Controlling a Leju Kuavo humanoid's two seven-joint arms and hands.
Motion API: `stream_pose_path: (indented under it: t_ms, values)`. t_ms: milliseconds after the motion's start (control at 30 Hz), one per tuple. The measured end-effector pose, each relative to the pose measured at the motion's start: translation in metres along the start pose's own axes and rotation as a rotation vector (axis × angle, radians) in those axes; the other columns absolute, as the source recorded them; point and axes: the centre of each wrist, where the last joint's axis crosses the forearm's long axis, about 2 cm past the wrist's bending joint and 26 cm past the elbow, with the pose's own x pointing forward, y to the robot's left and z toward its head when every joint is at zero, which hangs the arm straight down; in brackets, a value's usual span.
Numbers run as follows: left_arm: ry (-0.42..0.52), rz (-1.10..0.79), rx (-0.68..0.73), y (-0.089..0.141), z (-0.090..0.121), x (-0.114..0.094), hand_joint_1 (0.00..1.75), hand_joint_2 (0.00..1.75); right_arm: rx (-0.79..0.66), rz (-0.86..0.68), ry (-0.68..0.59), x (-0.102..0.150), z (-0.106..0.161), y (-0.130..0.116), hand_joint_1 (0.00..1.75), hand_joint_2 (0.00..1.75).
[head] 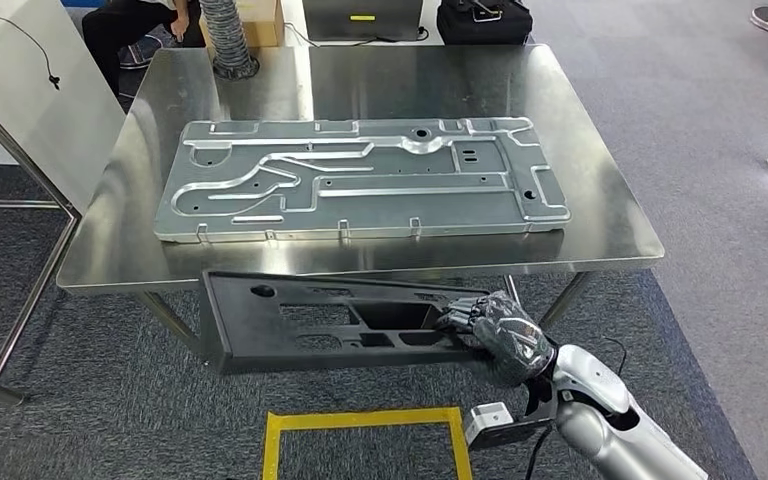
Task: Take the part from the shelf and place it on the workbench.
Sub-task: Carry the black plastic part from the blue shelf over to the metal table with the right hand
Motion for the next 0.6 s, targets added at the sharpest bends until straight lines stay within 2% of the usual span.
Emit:
stream_pose_path:
  t_ms: [200, 367, 600]
  values:
    - [0.002, 0.004, 0.0, -0.002, 0.0, 0.001, 0.0, 0.0, 0.021, 0.001, -0.01, 0.002, -0.001, 0.006, 1.75, 1.75]
    - [-0.024, 0.007, 0.002, -0.001, -0.002, 0.006, 0.0, 0.0, 0.013, 0.037, -0.028, -0.001, -0.012, -0.004, 1.75, 1.75]
    - [-0.02, 0.003, 0.0, -0.001, -0.001, 0.003, 0.0, 0.0, 0.024, 0.087, 0.009, -0.007, -0.012, -0.01, 1.75, 1.75]
